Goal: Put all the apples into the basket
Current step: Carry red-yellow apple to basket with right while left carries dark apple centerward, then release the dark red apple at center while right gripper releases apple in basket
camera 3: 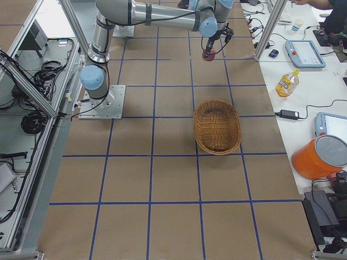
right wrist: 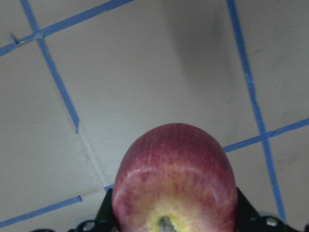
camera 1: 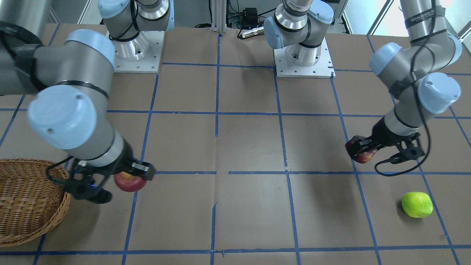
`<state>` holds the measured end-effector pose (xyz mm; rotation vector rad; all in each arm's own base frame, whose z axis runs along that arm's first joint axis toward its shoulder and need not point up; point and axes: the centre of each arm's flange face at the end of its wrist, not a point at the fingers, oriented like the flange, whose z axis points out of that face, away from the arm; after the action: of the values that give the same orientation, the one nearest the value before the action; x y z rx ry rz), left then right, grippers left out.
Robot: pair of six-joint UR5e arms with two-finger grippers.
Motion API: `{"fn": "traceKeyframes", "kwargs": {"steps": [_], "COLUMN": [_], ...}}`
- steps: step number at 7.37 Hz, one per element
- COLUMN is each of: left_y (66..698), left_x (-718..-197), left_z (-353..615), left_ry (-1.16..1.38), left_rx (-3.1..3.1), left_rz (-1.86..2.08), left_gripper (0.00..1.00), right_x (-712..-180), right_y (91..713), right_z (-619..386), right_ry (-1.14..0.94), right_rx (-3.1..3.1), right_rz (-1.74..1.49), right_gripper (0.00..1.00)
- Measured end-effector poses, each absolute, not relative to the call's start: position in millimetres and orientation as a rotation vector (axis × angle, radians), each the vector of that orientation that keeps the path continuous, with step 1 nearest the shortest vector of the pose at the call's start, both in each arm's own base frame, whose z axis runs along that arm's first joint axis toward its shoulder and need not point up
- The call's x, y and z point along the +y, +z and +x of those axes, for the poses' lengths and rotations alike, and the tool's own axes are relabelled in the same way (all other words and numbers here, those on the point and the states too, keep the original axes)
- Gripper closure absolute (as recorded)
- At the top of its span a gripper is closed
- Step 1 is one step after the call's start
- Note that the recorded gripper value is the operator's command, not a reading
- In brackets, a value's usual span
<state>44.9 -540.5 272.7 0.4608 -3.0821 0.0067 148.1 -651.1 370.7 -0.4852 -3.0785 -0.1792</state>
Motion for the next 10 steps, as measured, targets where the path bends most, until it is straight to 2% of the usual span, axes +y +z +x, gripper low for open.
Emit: {"fn": "traceKeyframes", "kwargs": {"steps": [3, 6, 7, 8, 9, 10], "left_y": [313, 281, 270, 259, 248, 239], "left_x": [-569, -560, -558, -557, -555, -554], "left_z": [-174, -299, -317, -333, -343, -348], "left_ry": [0.187, 0.154, 0.173, 0.203, 0.216, 0.214], "left_rx": [-3.003, -2.957, -2.949, -2.94, -2.936, -2.937], "left_rz": [0.443, 0.377, 0.352, 0.331, 0.329, 0.328], "left_gripper": [1.0, 1.0, 0.31, 0.0, 0.0, 0.0], "right_x": [-663, -672, -676, -676, -676, -677], "right_y": [374, 337, 317, 300, 286, 274], "right_z": [-20, -160, -199, -226, -245, -259], "right_ry": [-0.189, -0.126, -0.095, -0.084, -0.074, -0.061], "right_rx": [-3.049, -3.061, -3.054, -3.051, -3.047, -3.042], "right_rz": [-0.231, -0.008, 0.053, 0.092, 0.109, 0.114], "right_gripper": [1.0, 1.0, 1.0, 1.0, 1.0, 0.94]}}
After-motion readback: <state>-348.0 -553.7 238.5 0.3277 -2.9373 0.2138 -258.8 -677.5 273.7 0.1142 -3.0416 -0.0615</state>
